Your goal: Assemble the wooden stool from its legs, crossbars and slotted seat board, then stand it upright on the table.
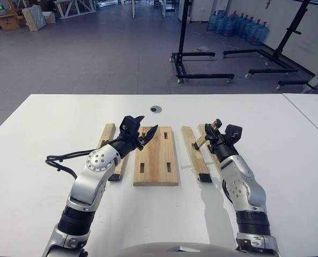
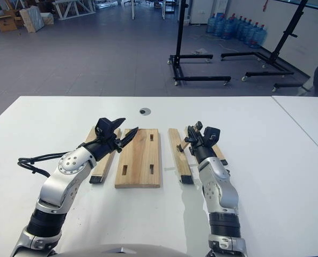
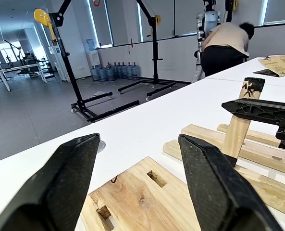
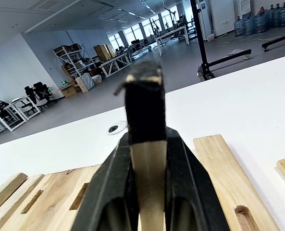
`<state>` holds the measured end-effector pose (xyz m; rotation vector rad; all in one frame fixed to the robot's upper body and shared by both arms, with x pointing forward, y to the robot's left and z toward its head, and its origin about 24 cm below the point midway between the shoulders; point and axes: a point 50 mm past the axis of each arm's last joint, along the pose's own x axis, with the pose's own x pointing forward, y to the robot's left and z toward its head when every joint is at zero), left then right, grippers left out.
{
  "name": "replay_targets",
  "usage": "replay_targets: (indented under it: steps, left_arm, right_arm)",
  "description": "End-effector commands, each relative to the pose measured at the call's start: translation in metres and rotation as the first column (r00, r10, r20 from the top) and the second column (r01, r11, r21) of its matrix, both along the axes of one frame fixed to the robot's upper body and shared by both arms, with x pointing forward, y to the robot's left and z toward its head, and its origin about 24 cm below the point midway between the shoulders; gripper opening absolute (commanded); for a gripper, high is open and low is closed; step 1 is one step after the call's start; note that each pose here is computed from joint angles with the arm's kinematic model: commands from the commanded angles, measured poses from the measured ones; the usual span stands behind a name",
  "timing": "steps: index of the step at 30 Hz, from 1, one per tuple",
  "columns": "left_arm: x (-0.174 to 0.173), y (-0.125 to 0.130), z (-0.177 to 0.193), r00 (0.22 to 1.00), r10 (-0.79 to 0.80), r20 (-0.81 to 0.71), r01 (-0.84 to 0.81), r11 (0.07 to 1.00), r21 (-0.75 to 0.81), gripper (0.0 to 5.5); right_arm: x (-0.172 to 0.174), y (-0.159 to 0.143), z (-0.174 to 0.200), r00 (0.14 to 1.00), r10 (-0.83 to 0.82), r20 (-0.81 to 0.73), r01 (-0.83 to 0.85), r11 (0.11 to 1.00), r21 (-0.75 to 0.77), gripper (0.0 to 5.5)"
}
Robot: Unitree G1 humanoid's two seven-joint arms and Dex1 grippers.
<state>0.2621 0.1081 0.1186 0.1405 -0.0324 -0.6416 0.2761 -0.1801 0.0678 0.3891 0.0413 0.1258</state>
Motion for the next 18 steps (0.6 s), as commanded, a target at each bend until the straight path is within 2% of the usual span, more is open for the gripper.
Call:
replay_targets:
  steps: [1,18]
  left_arm:
    - [-0.0023,0.0001,-0.004,1.0,0.002,-0.01,-0.001,1.0,0.016,2.99]
    - [-0.0027,-0.001,-0.006,1.0,0.003,-0.017,-0.003,1.0,0.017,2.99]
  right_arm:
    - [-0.0011,0.0004,0.0036,1.0,-0.011,0.012,0.011,1.0,0.01,0.4]
    - [-0.0017,0.0062,-0.0039,1.0,0.004,-0.01,-0.004,1.0,0.004,0.4]
